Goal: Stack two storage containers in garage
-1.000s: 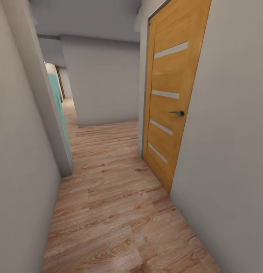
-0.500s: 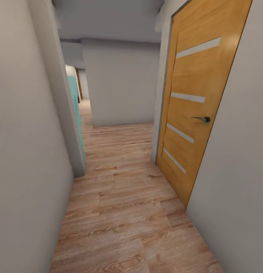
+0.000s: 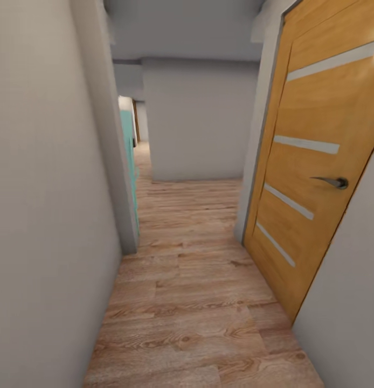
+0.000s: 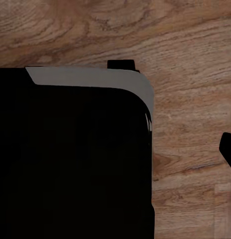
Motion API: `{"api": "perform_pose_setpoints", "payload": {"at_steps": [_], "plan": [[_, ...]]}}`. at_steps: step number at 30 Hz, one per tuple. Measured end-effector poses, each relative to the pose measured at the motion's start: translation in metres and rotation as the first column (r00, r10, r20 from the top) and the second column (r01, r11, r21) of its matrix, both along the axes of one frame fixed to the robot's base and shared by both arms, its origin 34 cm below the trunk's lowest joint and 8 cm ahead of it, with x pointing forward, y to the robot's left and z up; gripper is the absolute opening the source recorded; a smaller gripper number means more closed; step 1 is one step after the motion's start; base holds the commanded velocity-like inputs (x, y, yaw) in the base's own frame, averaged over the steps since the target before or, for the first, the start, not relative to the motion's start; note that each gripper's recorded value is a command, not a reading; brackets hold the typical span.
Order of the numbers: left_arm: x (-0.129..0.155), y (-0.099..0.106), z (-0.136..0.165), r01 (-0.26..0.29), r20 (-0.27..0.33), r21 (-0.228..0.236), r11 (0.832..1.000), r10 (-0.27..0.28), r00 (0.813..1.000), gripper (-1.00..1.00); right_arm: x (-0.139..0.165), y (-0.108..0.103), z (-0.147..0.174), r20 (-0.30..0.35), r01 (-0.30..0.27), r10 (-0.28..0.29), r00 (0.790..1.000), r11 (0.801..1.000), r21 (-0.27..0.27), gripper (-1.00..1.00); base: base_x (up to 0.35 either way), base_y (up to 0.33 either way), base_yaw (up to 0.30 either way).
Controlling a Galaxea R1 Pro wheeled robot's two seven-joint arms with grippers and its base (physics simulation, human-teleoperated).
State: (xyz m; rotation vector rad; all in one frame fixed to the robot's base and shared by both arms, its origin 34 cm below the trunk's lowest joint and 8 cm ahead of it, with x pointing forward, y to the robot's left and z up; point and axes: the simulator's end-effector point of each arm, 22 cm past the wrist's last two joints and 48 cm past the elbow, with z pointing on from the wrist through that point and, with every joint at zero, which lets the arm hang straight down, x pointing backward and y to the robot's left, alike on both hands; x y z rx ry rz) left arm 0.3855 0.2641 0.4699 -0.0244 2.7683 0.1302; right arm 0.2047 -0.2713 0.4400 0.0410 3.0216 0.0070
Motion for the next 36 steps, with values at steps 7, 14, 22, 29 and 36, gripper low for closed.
{"api": "perform_pose_setpoints", "payload": {"at_steps": [7, 14, 22, 29, 36], "plan": [[0.001, -0.003, 0.0, 0.001, 0.001, -0.003, 1.0, -0.001, 1.0, 1.0, 0.001, 0.001, 0.0, 0.002, 0.003, -0.003, 1.0, 1.0, 0.001, 1.0, 0.307, -0.084, 0.054], [0.001, -0.002, 0.0, 0.003, 0.001, 0.0, 1.0, -0.003, 1.0, 1.0, 0.001, 0.003, 0.0, 0.002, 0.008, -0.008, 1.0, 1.0, 0.004, 1.0, 0.308, -0.127, 0.007], [0.002, -0.001, 0.001, 0.006, 0.006, 0.007, 1.0, -0.006, 1.0, 1.0, -0.008, 0.002, -0.001, -0.016, 0.012, -0.012, 1.0, 1.0, 0.003, 1.0, 0.296, -0.162, 0.001], [0.008, -0.002, 0.003, 0.015, 0.03, 0.009, 1.0, -0.016, 0.999, 1.0, -0.02, 0.003, -0.002, -0.042, 0.0, 0.0, 0.999, 1.0, 0.004, 1.0, 0.278, -0.176, 0.0], [0.008, -0.002, 0.004, 0.021, 0.036, 0.01, 1.0, -0.021, 0.999, 1.0, -0.021, 0.003, -0.002, -0.044, 0.002, -0.002, 0.999, 1.0, 0.004, 1.0, 0.275, -0.177, 0.0]]}}
